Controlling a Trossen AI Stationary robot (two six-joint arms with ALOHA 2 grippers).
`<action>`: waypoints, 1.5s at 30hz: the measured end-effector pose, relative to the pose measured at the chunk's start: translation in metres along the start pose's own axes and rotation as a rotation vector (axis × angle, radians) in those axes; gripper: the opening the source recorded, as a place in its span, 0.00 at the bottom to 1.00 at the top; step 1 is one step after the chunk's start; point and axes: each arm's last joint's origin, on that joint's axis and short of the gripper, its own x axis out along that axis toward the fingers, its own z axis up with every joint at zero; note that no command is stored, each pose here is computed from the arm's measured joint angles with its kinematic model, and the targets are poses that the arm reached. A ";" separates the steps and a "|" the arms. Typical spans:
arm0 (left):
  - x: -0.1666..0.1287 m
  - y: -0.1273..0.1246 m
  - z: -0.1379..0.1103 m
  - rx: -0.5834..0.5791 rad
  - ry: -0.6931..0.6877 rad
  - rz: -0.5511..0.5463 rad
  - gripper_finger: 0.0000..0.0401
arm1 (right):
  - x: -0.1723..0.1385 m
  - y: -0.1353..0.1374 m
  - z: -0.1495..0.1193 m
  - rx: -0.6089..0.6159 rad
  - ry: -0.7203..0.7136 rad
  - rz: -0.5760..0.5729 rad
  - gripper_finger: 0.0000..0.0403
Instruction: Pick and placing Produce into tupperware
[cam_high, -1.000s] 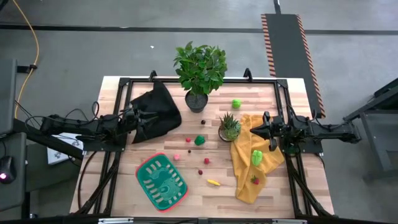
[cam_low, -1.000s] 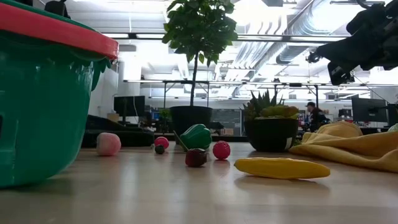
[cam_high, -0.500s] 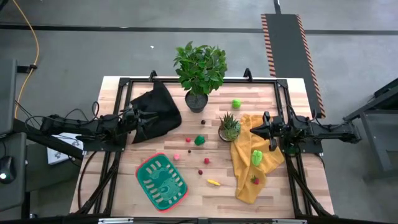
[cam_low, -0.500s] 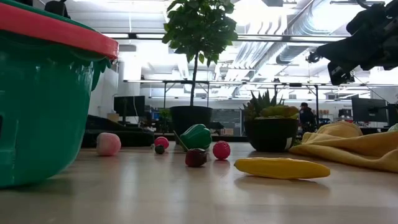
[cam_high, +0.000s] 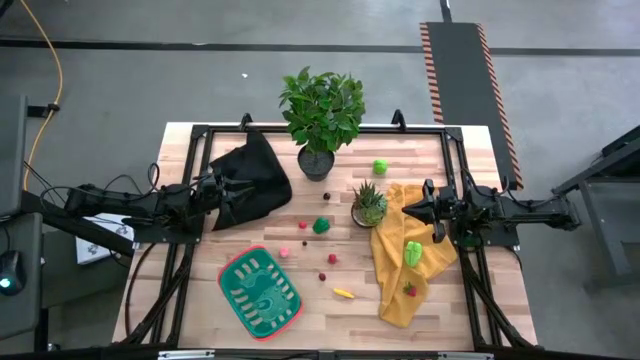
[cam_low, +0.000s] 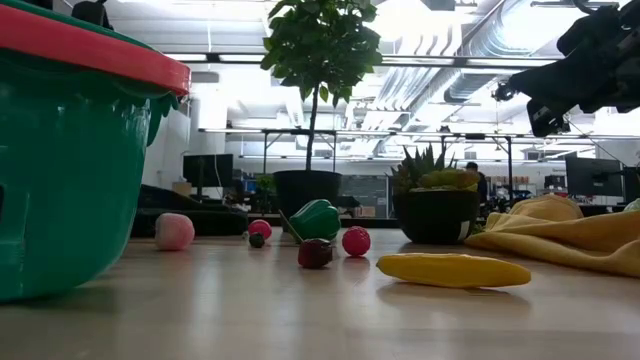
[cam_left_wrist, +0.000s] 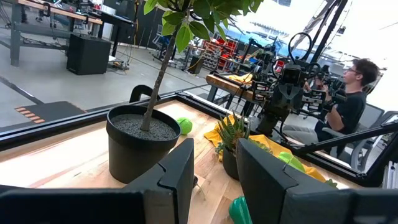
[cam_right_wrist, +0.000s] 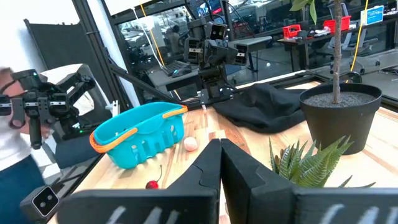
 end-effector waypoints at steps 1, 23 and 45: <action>0.000 0.000 0.000 0.000 0.000 0.000 0.28 | 0.000 0.000 0.000 0.000 0.000 0.000 0.00; 0.000 0.000 0.001 -0.799 -0.003 -0.003 0.28 | 0.000 -0.003 0.004 0.427 -0.083 -0.098 0.00; 0.000 0.001 0.001 -0.842 -0.032 0.034 0.28 | -0.015 -0.002 0.048 0.911 -0.683 -0.066 0.00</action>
